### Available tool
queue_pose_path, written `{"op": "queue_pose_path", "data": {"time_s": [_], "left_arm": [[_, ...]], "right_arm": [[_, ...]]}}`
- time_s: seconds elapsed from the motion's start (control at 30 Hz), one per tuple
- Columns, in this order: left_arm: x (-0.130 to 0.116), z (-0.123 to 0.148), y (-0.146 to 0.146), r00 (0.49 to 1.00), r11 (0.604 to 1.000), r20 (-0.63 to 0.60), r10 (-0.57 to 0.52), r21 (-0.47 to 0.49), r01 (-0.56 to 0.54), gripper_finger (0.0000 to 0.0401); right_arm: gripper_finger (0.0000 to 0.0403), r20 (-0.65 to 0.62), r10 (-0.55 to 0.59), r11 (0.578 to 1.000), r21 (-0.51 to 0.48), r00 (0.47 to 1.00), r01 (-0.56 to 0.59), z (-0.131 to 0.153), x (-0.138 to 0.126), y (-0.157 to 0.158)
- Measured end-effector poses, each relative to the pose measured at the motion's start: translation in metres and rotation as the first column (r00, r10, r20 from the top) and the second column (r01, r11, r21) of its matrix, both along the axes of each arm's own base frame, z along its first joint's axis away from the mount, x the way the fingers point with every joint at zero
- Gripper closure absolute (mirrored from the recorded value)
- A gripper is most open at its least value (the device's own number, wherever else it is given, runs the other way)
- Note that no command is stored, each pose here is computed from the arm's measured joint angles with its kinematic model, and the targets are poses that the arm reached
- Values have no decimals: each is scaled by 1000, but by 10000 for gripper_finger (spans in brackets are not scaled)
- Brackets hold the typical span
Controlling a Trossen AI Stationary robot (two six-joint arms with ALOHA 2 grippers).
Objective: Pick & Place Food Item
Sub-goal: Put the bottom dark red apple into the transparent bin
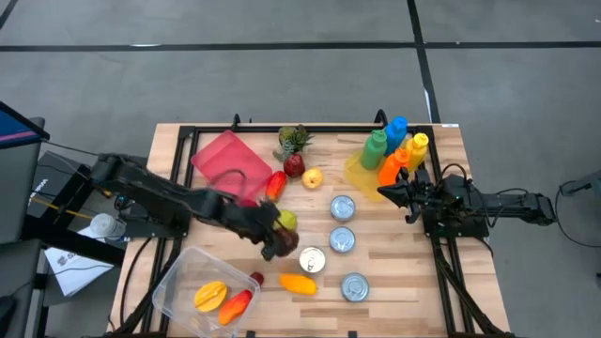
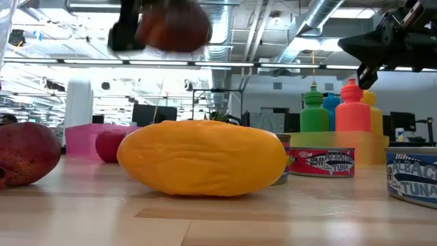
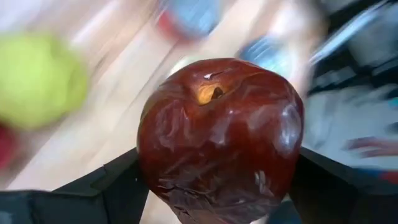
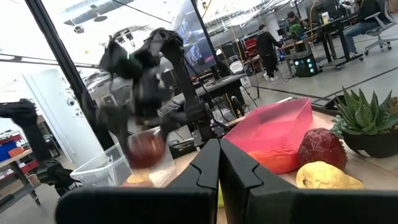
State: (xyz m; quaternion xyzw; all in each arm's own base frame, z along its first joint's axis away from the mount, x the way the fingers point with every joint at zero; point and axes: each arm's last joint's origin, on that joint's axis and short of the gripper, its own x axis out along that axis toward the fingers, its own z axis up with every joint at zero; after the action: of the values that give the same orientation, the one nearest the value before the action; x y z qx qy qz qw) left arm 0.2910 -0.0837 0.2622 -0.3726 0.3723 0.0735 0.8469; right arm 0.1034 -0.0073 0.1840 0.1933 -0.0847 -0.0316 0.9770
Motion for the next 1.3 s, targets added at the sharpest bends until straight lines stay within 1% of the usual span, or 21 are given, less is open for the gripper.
{"op": "queue_pose_path", "data": {"time_s": [0.07, 0.13, 0.17, 0.23, 0.3, 0.37, 0.43, 0.53, 0.63, 0.67, 0.73, 0.9, 1.03, 1.2, 1.3], "left_arm": [[-10, 27, 5, 992, 999, 125, 13, -53, -7, 90], [-25, 53, 7, 970, 995, 242, 9, -103, 16, 88], [-33, 65, 8, 960, 990, 280, 13, -139, 27, 87], [-53, 80, 6, 953, 973, 300, 32, -226, 38, 86], [-73, 87, 4, 967, 946, 250, 57, -322, 28, 87], [-90, 89, -3, 984, 907, 165, 73, -420, 3, 89], [-105, 88, -13, 996, 869, 72, 49, -495, -7, 89], [-122, 86, -33, 999, 814, -45, -2, -580, -25, 86], [-133, 83, -55, 990, 769, -126, -55, -638, -38, 86], [-135, 79, -62, 985, 766, -159, -72, -641, -48, 87], [-140, 71, -73, 970, 781, -225, -95, -621, -68, 88], [-146, 44, -90, 909, 866, -408, -84, -481, -136, 85], [-147, 26, -100, 861, 913, -504, -71, -380, -148, 83], [-144, 10, -104, 818, 944, -575, -21, -281, -173, 83], [-144, 2, -104, 780, 958, -626, 9, -218, -186, 83]], "right_arm": [[403, 0, 0, 1000, 0, 1000, 0, 0, 0, 0], [403, 1, 0, 1000, 0, 1000, 0, 0, 0, 0], [403, 2, 0, 1000, 0, 1000, 0, 0, 0, 0], [403, 0, 0, 1000, 0, 1000, 0, 0, 0, 0], [403, 0, 0, 1000, 0, 1000, 0, 0, 0, 0], [403, 0, 0, 1000, 0, 1000, 0, 0, 0, 0], [403, 0, 0, 1000, 0, 1000, 0, 0, 0, 0], [403, 0, 0, 1000, 0, 1000, 0, 0, 0, 0], [403, 0, 0, 1000, 0, 1000, 0, 0, 0, 0], [403, 0, 0, 1000, 0, 1000, 0, 0, 0, 0], [403, 0, 0, 1000, 0, 1000, 0, 0, 0, 0], [403, 1, 0, 1000, 0, 1000, 0, 0, 0, 0], [403, 0, 0, 1000, 0, 1000, 0, 0, 0, 0], [403, 0, 0, 1000, 0, 1000, 0, 0, 0, 0], [403, 0, 0, 1000, 0, 1000, 0, 0, 0, 0]]}}
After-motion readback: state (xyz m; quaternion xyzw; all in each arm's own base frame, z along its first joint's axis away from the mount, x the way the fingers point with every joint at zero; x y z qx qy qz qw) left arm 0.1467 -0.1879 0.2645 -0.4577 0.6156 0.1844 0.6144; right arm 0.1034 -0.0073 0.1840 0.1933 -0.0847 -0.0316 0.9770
